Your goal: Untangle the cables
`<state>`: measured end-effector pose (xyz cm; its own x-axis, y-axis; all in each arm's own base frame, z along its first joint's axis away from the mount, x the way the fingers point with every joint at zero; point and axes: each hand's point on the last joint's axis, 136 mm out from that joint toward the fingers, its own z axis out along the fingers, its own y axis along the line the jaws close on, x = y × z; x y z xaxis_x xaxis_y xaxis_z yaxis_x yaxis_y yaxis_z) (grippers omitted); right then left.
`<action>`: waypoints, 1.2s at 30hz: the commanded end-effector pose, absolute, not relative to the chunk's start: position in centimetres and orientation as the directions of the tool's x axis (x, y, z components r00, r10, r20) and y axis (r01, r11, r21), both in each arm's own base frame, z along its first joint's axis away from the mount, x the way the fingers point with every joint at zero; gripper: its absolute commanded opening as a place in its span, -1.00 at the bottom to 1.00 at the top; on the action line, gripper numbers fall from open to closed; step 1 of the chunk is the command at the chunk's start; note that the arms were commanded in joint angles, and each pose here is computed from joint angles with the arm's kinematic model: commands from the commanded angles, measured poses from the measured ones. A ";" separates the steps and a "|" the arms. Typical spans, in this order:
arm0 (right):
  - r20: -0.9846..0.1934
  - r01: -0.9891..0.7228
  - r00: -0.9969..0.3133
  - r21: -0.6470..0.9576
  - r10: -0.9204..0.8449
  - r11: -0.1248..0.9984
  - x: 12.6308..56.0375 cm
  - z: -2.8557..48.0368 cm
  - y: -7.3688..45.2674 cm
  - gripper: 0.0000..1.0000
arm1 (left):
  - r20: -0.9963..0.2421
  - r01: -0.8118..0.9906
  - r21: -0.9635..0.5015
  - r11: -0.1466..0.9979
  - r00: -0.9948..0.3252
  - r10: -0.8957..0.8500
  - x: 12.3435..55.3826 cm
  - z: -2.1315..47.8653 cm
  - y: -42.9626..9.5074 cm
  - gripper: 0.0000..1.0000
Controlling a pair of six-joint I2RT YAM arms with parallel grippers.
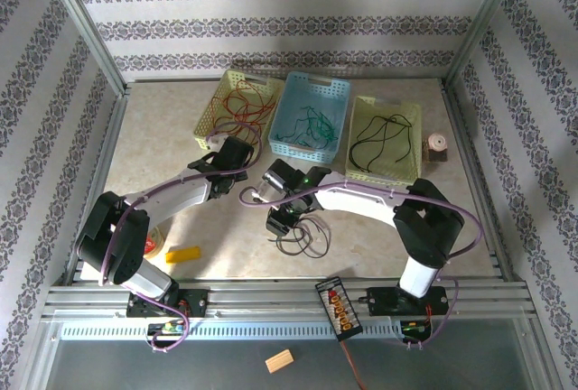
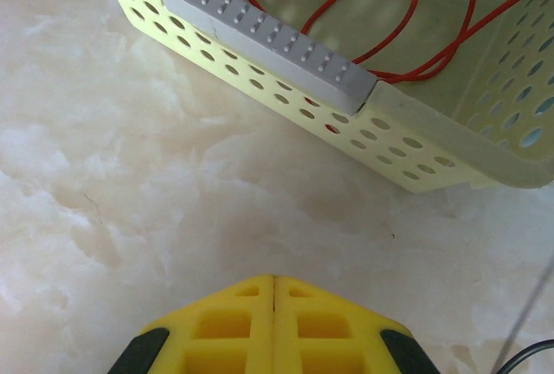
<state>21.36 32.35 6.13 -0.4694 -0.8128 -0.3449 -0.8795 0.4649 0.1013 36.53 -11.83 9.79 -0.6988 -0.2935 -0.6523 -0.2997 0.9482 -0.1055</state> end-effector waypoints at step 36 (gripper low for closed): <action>-0.088 -0.466 -0.881 -0.013 -0.465 0.885 24.5 2.1 20.2 -0.21 | -0.670 -0.284 -0.076 0.956 -0.695 -0.260 37.9 10.8 -11.8 -1.00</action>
<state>22.95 20.48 1.22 -0.8061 -0.5914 0.0204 -0.5879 0.7965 -0.1415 37.43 -12.29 10.42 -0.6967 -0.2718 -0.6639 -0.2793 0.9552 -0.0980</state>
